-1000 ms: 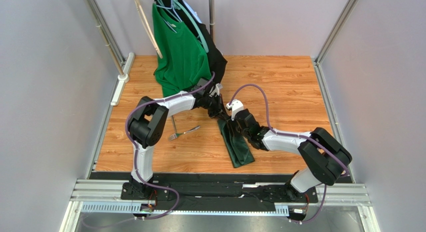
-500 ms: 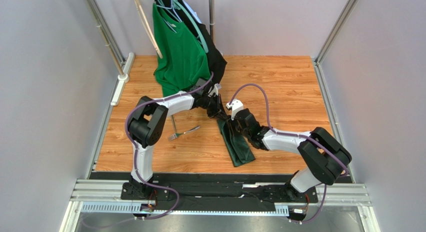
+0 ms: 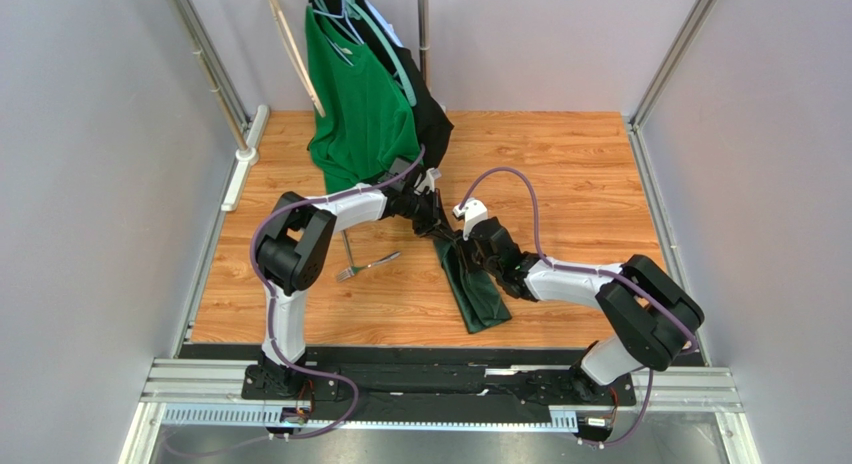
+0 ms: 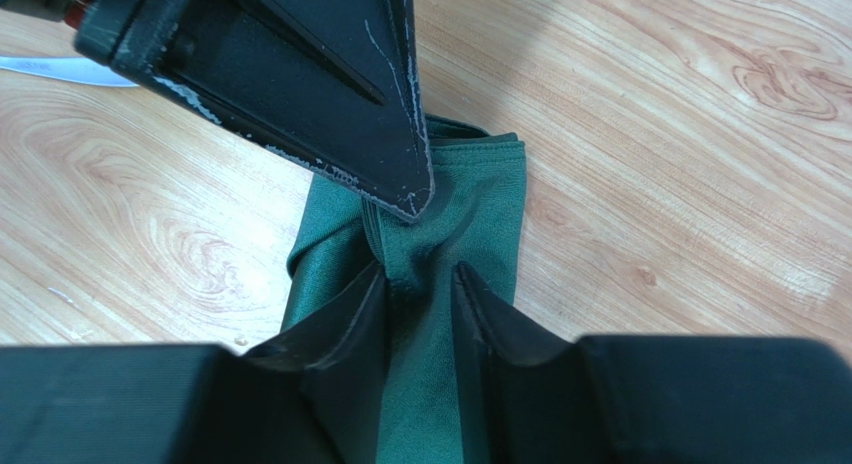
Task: Fold the napkin into a case and place the utensils inside
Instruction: Stuff the top corner of the square-folded napkin into the folded napkin.
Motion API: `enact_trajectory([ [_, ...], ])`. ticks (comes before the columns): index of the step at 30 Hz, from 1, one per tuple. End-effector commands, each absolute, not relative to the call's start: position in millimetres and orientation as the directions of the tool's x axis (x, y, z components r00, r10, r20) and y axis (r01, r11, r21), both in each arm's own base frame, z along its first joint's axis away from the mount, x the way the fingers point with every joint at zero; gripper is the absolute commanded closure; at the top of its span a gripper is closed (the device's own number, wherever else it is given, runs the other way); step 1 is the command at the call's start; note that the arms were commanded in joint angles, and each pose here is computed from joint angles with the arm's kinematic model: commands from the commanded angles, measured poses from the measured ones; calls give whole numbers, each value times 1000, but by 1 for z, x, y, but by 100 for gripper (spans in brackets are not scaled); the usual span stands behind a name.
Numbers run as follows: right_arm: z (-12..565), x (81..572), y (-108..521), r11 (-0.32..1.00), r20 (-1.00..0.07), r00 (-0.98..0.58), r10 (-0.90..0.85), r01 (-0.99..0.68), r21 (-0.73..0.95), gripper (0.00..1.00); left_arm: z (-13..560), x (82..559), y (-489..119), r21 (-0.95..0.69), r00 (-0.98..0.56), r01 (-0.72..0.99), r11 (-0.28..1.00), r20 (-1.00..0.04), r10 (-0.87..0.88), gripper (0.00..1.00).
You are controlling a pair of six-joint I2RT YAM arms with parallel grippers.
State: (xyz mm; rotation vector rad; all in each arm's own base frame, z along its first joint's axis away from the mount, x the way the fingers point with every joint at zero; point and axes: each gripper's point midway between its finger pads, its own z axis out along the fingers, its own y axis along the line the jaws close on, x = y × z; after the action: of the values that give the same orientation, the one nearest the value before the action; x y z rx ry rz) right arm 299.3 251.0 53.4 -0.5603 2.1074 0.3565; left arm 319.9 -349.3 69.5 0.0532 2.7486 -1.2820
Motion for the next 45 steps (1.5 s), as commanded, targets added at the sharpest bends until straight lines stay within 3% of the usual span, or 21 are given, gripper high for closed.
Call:
enact_trajectory([
  [1, 75, 318, 262, 859, -875, -434, -215, -511, 42, 64, 69, 321, -350, -776, -994, 75, 626, -107, -14, 100],
  [9, 81, 323, 268, 850, -883, -414, -221, -526, 34, 68, 66, 320, -350, -776, -995, 70, 627, -100, -12, 100],
  [17, 83, 318, 266, 845, -876, -425, -229, -534, 38, 100, 65, 323, -347, -770, -994, 70, 634, -104, -17, 100],
  [19, 80, 316, 264, 846, -868, -437, -235, -532, 39, 100, 67, 325, -347, -771, -993, 81, 632, -115, -14, 100],
  [22, 74, 310, 261, 845, -852, -460, -250, -533, 39, 100, 74, 326, -345, -765, -989, 110, 634, -146, -6, 85],
  [25, 70, 307, 256, 850, -837, -479, -264, -526, 33, 100, 86, 328, -338, -742, -979, 141, 655, -204, -21, 46],
  [26, 68, 306, 252, 857, -830, -490, -267, -515, 28, 100, 88, 331, -334, -726, -973, 144, 673, -228, -38, 43],
  [28, 68, 306, 251, 862, -825, -501, -261, -506, 35, 100, 95, 333, -324, -690, -958, 159, 706, -281, -58, 45],
  [30, 69, 306, 249, 869, -823, -514, -244, -492, 49, 100, 98, 331, -319, -665, -945, 179, 725, -321, -61, 54],
  [31, 69, 307, 248, 872, -820, -521, -236, -485, 58, 100, 98, 331, -313, -642, -934, 182, 745, -349, -72, 62],
  [32, 68, 307, 247, 876, -815, -533, -226, -478, 69, 100, 97, 330, -311, -633, -929, 185, 752, -362, -76, 77],
  [35, 70, 309, 244, 886, -815, -550, -185, -452, 105, 100, 88, 323, -307, -610, -918, 195, 768, -390, -77, 93],
  [42, 77, 312, 233, 898, -804, -589, -78, -391, 200, 100, 68, 304, -324, -499, -842, 326, 803, -539, 7, 93],
  [45, 82, 312, 232, 898, -801, -597, -44, -376, 230, 100, 65, 301, -335, -459, -807, 379, 803, -590, 44, 73],
])
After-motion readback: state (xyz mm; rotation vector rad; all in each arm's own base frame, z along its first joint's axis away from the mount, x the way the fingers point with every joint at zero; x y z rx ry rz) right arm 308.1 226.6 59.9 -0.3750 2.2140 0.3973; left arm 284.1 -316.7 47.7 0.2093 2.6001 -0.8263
